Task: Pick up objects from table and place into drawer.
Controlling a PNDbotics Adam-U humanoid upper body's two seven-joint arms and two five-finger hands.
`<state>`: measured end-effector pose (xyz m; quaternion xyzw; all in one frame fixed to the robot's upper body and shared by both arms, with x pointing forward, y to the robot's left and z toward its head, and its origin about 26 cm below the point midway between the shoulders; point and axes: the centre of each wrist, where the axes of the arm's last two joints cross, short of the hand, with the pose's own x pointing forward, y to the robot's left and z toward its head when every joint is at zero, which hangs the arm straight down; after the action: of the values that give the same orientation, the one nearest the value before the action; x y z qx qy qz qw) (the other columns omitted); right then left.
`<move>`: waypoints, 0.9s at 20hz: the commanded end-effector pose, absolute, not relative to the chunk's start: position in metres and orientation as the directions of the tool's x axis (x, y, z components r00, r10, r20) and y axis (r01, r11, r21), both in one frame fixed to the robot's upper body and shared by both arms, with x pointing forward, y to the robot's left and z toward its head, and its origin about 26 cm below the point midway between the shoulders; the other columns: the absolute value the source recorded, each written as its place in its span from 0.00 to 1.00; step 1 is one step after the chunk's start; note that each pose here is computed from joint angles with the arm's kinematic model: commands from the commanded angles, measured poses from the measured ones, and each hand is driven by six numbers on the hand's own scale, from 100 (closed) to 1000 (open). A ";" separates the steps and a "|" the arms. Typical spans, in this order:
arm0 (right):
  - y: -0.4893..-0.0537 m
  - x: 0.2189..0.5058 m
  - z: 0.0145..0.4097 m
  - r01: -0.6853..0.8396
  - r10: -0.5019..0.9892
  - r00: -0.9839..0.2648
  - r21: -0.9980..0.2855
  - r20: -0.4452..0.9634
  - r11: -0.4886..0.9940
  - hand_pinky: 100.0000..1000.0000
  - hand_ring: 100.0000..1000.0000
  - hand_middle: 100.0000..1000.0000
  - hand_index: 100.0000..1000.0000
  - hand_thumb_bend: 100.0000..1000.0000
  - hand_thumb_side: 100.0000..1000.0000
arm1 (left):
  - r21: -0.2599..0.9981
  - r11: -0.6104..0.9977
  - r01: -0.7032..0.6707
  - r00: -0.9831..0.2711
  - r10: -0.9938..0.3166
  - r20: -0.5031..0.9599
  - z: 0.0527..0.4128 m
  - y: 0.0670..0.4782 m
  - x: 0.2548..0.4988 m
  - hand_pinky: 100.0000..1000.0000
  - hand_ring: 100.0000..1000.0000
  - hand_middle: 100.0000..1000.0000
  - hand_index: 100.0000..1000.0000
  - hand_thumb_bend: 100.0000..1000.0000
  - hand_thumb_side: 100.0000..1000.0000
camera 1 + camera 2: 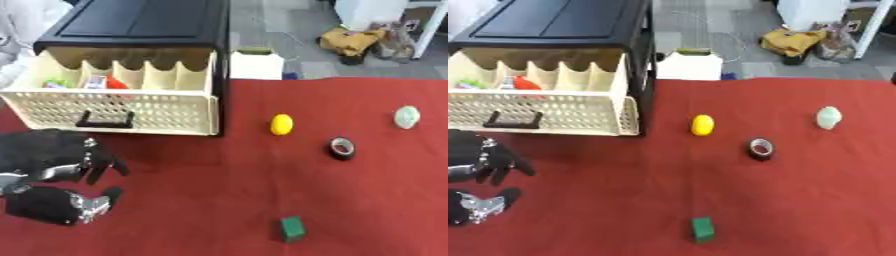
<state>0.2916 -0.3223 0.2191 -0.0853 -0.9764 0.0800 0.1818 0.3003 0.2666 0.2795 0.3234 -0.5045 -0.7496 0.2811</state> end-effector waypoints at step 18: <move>-0.326 0.288 0.226 0.169 0.226 -0.922 -0.197 0.315 0.966 0.70 0.58 0.52 0.70 0.03 0.73 | 0.959 -0.268 0.087 -0.507 -0.841 -0.189 0.308 0.266 0.301 0.20 0.36 0.38 0.85 0.00 1.00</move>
<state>0.2908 -0.3246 0.2181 -0.0926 -0.9757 0.0734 0.1843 0.3025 0.2636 0.2970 0.3541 -0.5043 -0.7139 0.3325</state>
